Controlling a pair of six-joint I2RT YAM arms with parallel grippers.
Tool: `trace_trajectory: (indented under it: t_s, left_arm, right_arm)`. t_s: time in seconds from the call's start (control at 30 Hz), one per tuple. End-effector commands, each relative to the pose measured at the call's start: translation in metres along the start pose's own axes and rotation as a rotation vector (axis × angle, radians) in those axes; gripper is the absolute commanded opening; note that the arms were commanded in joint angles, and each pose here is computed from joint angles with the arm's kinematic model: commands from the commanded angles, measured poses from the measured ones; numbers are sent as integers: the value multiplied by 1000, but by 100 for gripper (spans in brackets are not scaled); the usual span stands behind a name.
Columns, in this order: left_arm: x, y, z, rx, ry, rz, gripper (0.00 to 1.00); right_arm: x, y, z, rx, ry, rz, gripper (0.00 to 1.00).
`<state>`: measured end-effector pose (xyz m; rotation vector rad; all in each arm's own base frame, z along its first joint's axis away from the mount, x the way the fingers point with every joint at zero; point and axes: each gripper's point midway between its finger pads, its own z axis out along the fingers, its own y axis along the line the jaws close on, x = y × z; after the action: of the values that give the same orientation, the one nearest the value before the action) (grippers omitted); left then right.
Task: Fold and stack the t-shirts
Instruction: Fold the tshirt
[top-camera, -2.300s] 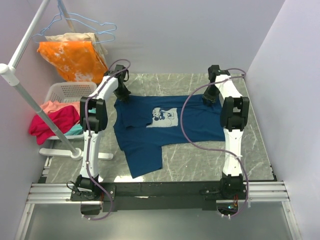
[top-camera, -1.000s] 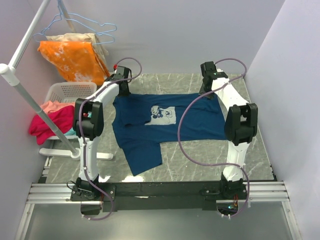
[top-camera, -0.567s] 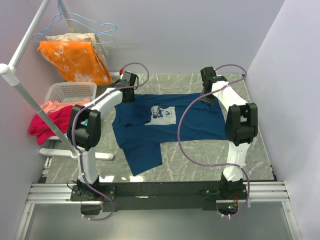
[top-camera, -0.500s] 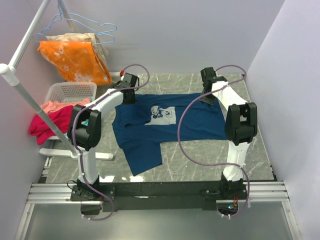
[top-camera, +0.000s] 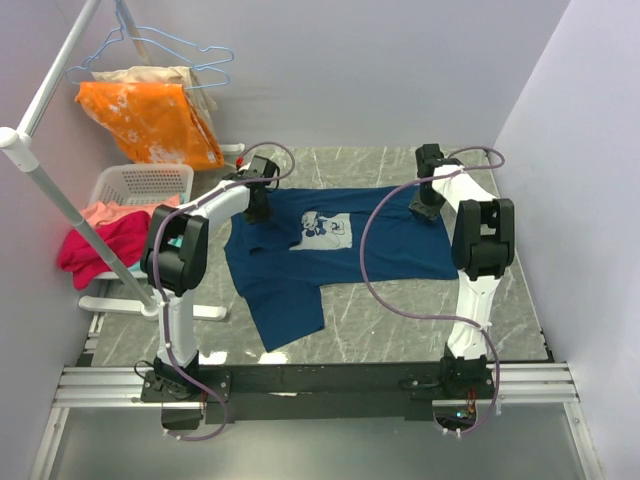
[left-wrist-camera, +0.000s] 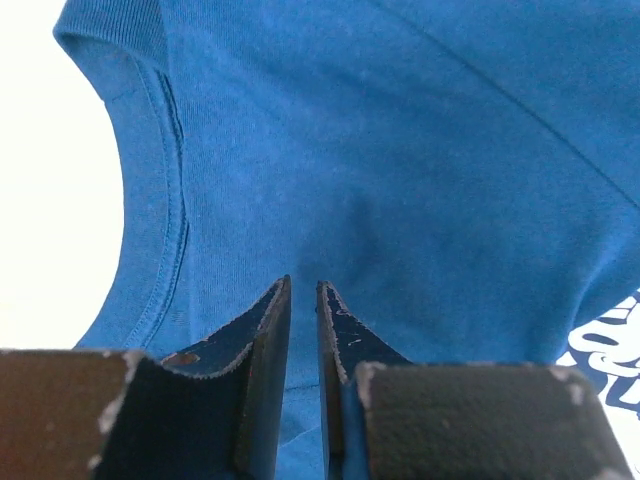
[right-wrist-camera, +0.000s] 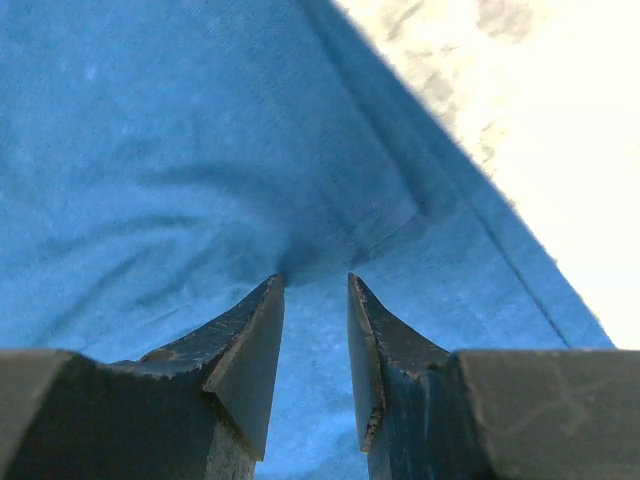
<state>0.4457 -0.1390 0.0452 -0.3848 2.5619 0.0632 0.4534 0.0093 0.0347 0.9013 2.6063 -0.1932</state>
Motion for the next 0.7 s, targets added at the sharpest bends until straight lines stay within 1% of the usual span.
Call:
trace_trajectory:
  t_s: [0.0,0.53,0.63,0.67]
  left_arm:
    - [9,0,4,-11,36,-26,23]
    - [26,7,21,-56,99,-17,22]
    - [26,10,21,-63,104,-25,23]
    - [25,11,20,-62,105,-28,23]
  right_arm:
    - [-14,-7,-6,27,-41,63,39]
    - [-19,-15,12,89,-8,67,40]
    - [-19,-17,15,100,-5,66,36]
    - [-20,-17,14,101,-6,67,30]
